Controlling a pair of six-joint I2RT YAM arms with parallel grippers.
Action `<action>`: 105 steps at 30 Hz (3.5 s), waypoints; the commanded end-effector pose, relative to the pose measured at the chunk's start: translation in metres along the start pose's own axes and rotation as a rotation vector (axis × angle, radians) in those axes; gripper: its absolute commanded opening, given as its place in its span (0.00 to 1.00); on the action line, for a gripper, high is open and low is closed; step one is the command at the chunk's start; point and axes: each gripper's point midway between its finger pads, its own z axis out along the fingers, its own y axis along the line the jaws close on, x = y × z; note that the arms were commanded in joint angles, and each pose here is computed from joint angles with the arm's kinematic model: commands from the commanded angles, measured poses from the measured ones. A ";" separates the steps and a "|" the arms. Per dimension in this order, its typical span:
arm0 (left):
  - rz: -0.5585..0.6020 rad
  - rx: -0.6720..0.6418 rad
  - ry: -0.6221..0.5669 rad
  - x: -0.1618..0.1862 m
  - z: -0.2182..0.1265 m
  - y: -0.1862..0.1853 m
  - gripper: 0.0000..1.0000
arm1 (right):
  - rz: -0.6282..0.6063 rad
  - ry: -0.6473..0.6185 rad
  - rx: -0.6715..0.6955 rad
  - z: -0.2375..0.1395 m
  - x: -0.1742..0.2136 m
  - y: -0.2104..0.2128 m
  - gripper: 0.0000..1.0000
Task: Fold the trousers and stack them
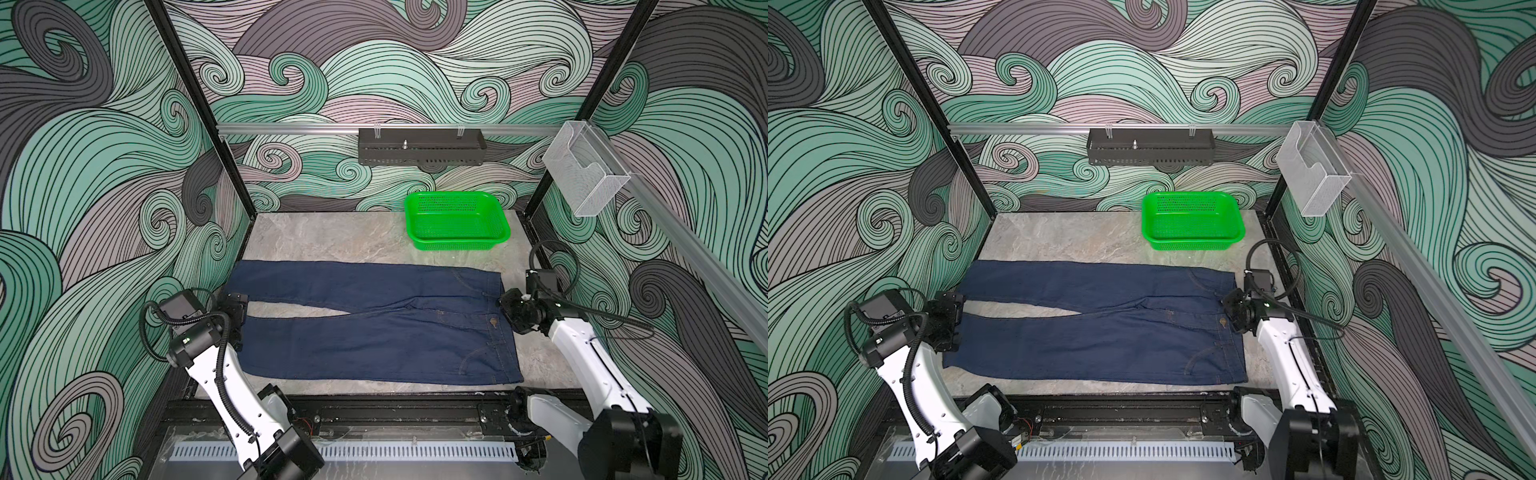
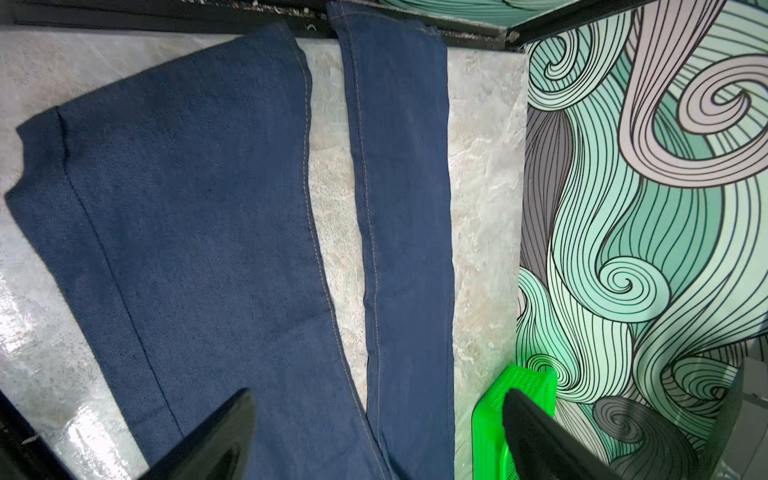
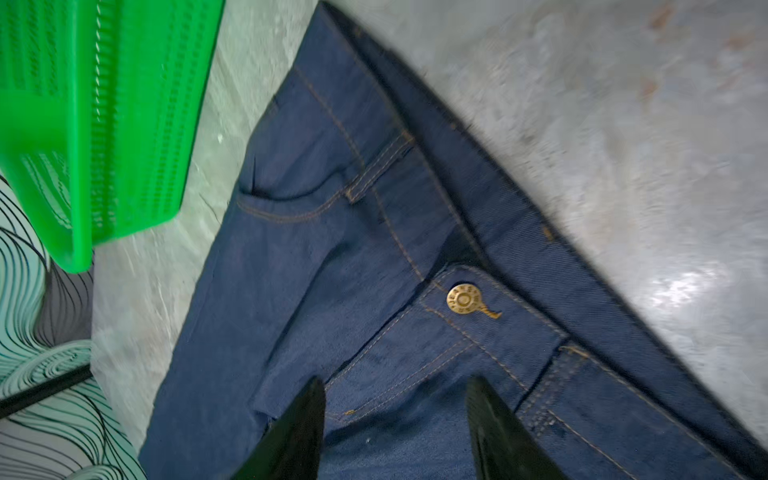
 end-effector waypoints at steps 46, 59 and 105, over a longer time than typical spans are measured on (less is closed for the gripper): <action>0.153 0.045 0.036 -0.021 0.023 -0.042 0.95 | 0.396 0.045 0.654 0.060 -0.011 -0.095 0.89; 0.199 0.018 0.024 -0.028 0.030 -0.052 0.95 | 0.267 0.095 0.404 0.036 0.007 -0.017 0.89; 0.241 -0.332 0.121 -0.005 0.054 0.026 0.90 | 0.218 0.134 0.359 0.043 -0.012 -0.026 0.91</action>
